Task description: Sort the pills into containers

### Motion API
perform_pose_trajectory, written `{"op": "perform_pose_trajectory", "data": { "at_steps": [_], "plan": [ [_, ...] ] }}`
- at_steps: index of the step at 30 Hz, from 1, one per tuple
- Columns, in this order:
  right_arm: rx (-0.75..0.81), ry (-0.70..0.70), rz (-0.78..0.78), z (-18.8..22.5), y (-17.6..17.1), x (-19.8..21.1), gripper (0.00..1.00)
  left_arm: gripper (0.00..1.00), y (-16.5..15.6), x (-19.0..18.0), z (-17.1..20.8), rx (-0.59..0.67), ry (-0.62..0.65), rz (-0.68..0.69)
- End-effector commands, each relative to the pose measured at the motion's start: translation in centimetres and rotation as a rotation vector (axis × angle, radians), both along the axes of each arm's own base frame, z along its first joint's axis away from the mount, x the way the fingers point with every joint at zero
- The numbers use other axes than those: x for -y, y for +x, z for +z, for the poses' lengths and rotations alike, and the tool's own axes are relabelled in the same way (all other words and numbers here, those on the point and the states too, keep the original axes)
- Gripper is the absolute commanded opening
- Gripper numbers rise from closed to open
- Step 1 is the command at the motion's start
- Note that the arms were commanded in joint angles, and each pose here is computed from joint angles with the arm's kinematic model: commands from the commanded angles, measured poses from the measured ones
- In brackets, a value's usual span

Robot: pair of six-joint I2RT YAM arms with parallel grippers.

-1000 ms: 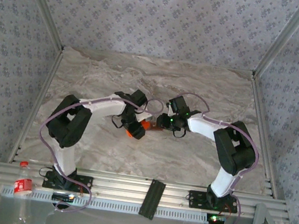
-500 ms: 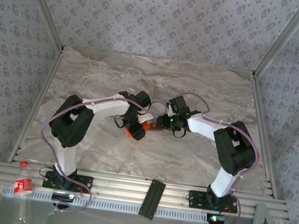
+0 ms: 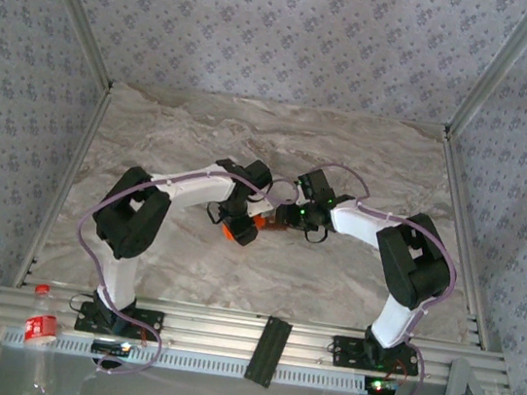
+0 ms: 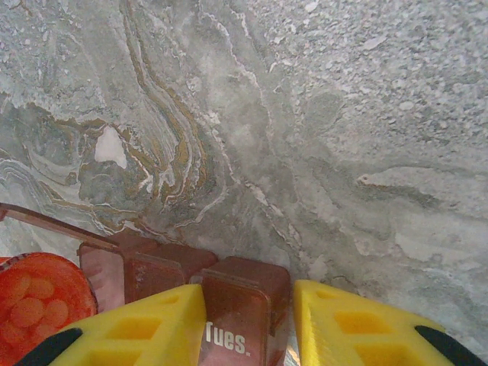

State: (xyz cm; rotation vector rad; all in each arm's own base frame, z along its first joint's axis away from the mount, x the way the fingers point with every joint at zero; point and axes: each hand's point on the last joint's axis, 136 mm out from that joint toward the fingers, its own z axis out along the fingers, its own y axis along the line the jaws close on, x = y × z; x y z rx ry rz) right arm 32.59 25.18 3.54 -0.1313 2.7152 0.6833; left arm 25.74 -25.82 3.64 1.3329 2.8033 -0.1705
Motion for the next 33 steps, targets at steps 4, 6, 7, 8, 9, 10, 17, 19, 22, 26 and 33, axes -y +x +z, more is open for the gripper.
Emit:
{"op": "perform_pose_trajectory", "data": {
  "at_steps": [4,6,7,8,9,10,17,19,22,26,33],
  "plan": [
    [-0.083,-0.076,-0.012,-2.5,-2.05,1.42,0.37,0.0,-0.05,-0.42,0.28,0.0,0.059,-0.037],
    [-0.083,-0.076,-0.012,-2.49,-2.04,1.43,0.37,0.0,-0.02,-0.45,0.32,0.002,0.064,-0.04],
    [-0.083,-0.077,-0.013,-2.52,-2.04,1.46,0.37,0.0,0.04,-0.47,0.35,0.004,0.068,-0.042],
    [-0.086,-0.079,-0.013,-2.6,-2.09,1.51,0.37,0.0,0.08,-0.48,0.38,0.005,0.07,-0.045],
    [-0.087,-0.079,-0.013,-2.63,-2.13,1.5,0.37,0.0,0.02,-0.47,0.35,0.003,0.076,-0.048],
    [-0.086,-0.077,-0.013,-2.6,-2.1,1.46,0.37,0.0,0.04,-0.56,0.3,0.003,0.084,-0.053],
    [-0.086,-0.076,-0.013,-2.58,-2.1,1.42,0.37,0.0,0.07,-0.81,-0.03,0.01,0.133,-0.083],
    [-0.089,-0.078,-0.014,-2.68,-2.15,1.49,0.37,0.0,0.11,-0.83,-0.09,0.012,0.141,-0.084],
    [-0.087,-0.077,-0.013,-2.68,-2.12,1.44,0.37,0.0,0.18,-0.85,-0.08,0.013,0.149,-0.086],
    [-0.087,-0.079,-0.013,-2.72,-2.19,1.45,0.37,0.0,0.35,-1.09,-0.17,0.019,0.173,-0.092],
    [-0.09,-0.08,-0.014,-2.75,-2.24,1.52,0.37,0.0,0.54,-1.36,-0.07,0.022,0.196,-0.1]
  ]
}}
